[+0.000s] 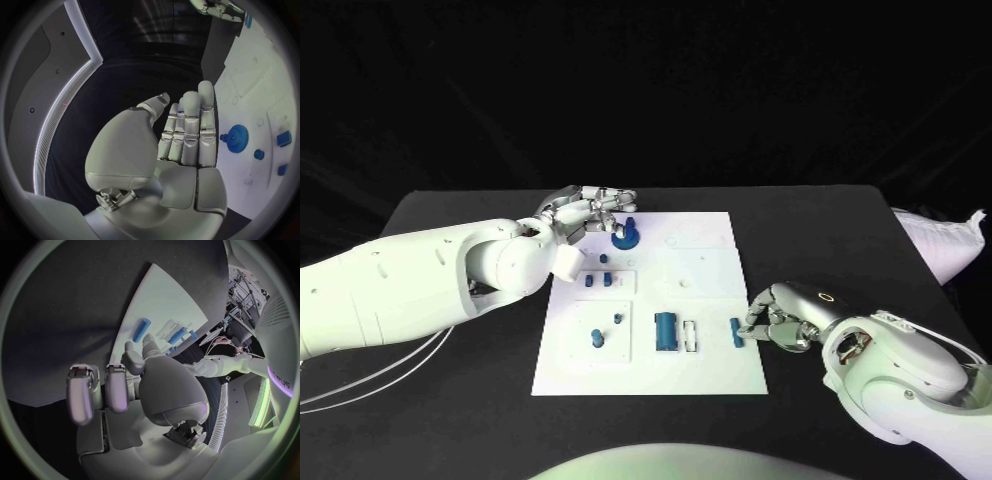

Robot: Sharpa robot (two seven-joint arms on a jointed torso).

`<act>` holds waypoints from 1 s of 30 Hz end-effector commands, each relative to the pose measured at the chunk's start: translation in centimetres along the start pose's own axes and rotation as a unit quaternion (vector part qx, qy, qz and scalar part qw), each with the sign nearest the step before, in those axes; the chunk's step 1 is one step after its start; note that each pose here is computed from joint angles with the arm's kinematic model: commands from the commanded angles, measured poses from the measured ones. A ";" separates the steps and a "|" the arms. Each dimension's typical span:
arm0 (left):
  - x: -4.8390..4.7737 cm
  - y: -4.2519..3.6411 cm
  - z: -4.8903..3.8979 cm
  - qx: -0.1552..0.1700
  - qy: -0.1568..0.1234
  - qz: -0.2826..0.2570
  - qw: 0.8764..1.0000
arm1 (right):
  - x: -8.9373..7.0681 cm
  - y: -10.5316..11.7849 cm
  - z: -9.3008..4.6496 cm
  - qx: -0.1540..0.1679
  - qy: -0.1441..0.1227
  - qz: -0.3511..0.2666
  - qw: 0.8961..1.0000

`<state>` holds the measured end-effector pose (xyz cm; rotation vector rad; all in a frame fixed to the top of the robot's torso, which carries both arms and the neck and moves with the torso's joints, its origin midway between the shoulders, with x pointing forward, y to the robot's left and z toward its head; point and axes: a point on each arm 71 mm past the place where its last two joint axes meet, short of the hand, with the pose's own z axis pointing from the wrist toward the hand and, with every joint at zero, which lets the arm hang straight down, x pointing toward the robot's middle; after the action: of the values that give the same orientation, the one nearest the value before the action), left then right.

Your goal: Assemble the parts on the task board

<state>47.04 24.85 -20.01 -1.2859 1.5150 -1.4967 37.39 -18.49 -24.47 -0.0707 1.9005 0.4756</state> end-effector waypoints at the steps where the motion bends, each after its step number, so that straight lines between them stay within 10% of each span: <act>1: 0.24 -0.05 -0.01 0.003 0.011 -0.001 1.000 | 0.4 0.2 0.3 -0.006 0.007 -0.023 1.000; 30: 0.21 -0.05 -0.05 0.002 0.011 -0.001 1.000 | 2.7 1.3 1.9 0.011 0.050 -0.121 0.991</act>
<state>47.00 24.90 -20.01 -1.2874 1.5173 -1.4952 38.12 -15.61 -25.45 -0.2283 1.8859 0.4089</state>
